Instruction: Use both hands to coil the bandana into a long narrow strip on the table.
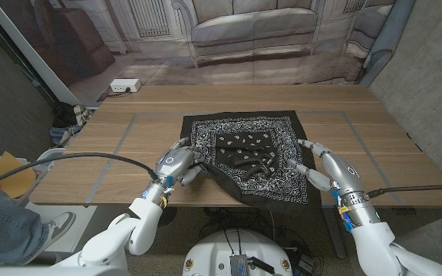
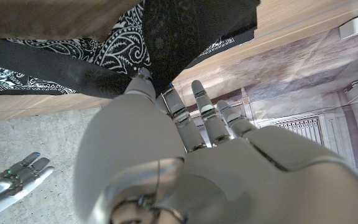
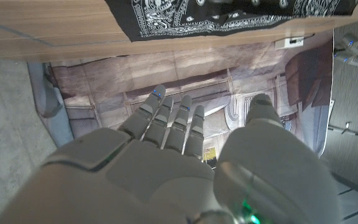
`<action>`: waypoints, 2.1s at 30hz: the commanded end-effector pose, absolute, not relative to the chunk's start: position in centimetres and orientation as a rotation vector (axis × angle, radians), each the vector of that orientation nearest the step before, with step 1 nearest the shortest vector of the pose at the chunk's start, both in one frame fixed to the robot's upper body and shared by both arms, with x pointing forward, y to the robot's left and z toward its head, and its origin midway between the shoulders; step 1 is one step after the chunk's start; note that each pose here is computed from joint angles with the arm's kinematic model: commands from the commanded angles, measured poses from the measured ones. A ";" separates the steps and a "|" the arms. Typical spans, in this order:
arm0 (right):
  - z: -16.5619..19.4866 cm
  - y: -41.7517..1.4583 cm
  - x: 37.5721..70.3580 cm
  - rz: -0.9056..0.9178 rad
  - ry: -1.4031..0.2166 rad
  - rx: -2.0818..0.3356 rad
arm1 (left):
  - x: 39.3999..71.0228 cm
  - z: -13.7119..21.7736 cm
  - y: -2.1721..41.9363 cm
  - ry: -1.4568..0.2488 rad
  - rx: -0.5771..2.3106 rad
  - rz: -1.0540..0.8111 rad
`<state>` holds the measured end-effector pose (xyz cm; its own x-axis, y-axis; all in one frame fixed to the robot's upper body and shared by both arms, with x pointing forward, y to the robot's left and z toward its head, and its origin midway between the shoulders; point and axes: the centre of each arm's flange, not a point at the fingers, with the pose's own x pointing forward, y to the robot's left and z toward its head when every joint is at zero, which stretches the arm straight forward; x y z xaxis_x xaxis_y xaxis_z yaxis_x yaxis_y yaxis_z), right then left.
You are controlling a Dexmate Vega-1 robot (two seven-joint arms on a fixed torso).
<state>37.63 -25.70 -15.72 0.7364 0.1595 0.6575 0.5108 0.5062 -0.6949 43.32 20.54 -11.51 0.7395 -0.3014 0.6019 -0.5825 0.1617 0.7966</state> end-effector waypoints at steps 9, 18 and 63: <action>-22.6 -24.2 34.0 -0.359 -0.695 -1.261 | 44.4 -10.1 20.6 -0.830 1.462 0.210; -24.8 -23.7 34.4 -0.315 -0.616 -1.345 | 44.8 -9.6 20.5 -0.844 1.470 0.197; -31.0 -23.5 38.9 -0.474 -0.601 -1.387 | 44.8 -6.9 19.6 -0.915 1.435 0.161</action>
<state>37.22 -23.29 -30.15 0.7781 0.0330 0.6272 0.6172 0.1456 -0.7733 45.12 19.41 -7.05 0.6618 -0.4283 0.6153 -0.6014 0.1867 0.7768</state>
